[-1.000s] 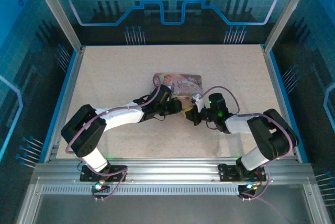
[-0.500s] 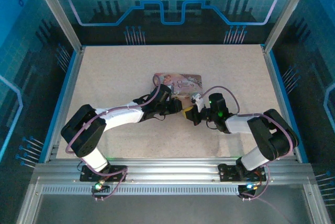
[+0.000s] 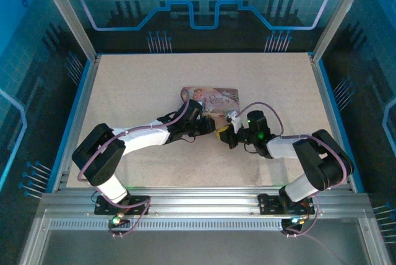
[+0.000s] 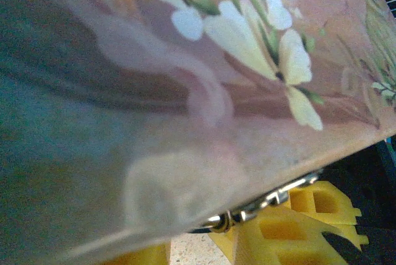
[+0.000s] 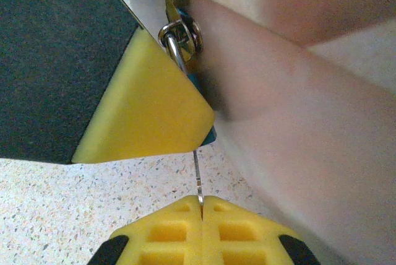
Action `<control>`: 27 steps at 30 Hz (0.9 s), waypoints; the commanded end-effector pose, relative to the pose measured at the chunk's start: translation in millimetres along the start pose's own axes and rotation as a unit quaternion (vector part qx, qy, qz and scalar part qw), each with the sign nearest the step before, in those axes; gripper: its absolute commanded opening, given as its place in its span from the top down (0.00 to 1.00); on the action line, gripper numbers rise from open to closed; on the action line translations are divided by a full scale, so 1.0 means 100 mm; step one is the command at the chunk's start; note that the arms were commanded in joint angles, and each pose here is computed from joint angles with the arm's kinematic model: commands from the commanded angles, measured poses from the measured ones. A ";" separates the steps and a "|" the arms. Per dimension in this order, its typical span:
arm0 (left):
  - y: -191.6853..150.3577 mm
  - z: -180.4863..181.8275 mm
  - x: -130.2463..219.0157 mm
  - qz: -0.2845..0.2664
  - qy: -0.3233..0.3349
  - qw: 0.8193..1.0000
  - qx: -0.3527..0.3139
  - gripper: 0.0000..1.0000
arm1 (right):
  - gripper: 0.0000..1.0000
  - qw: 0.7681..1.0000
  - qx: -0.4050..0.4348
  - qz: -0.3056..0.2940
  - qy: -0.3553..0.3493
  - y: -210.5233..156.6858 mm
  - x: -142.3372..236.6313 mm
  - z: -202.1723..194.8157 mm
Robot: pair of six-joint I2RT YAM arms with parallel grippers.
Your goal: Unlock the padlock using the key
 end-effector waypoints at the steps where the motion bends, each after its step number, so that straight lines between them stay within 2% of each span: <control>1: 0.14 -0.32 0.18 -0.022 -0.068 0.997 -0.021 0.73 | 1.00 1.000 0.017 -0.021 0.010 0.06 0.01 0.04; 27: 0.07 -0.34 0.25 0.013 -0.088 0.996 -0.018 0.73 | 1.00 0.997 0.035 -0.065 0.005 0.17 0.03 -0.04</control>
Point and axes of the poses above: each hand's point on the last joint's axis, 136 mm out from that joint toward the fingers, its own x axis back along the fingers, its own z axis along the line the jaws close on, y = z × x, the point moved 10 cm from there along x, back along the fingers, and after that the axes turned 12 degrees about x, right-handed, at the moved point
